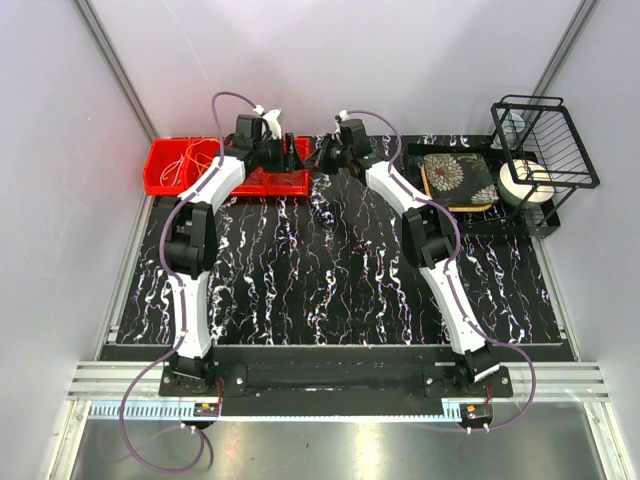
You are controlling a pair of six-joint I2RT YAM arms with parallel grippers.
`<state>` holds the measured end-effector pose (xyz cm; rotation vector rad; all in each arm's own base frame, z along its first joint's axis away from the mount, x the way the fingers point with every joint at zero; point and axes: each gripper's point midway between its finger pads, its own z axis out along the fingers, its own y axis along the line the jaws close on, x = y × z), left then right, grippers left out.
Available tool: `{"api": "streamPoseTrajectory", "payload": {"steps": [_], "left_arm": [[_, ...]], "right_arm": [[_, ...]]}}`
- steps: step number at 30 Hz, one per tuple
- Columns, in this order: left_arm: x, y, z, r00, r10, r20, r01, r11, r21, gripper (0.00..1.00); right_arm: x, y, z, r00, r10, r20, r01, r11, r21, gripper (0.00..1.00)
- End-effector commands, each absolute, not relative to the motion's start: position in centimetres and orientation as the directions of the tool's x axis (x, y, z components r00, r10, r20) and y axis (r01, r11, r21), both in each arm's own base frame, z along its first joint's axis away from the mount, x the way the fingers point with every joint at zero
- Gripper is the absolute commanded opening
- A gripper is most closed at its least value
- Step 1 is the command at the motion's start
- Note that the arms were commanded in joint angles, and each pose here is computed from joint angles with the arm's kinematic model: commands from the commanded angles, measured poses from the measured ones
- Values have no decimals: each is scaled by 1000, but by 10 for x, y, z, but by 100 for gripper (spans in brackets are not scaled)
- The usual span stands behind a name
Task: Untangle the cables
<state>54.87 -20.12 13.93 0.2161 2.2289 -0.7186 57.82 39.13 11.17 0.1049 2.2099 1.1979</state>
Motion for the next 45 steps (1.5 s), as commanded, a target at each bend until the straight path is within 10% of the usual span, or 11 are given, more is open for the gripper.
{"api": "streamPoseTrajectory", "payload": {"steps": [1, 14, 25, 33, 41, 45], "left_arm": [[563, -200, 154, -614, -15, -789, 434, 829, -353, 61], [563, -207, 146, -607, 12, -795, 451, 828, -332, 44], [562, -210, 141, -596, 23, -802, 450, 837, -310, 56], [563, -210, 138, -600, 18, -800, 443, 840, -313, 7], [562, -208, 142, -592, 19, -806, 435, 849, -299, 0], [564, -200, 142, -597, 12, -802, 400, 871, -285, 0]], "right_arm": [[570, 402, 192, -767, 352, -537, -327, 505, 799, 0], [563, 407, 199, -795, 351, -495, -311, 464, 829, 0], [561, 408, 209, -800, 353, -485, -313, 444, 839, 0], [558, 408, 207, -810, 343, -476, -308, 442, 843, 0], [552, 409, 206, -825, 326, -462, -305, 433, 849, 0], [553, 404, 215, -823, 329, -463, -307, 430, 849, 39]]}}
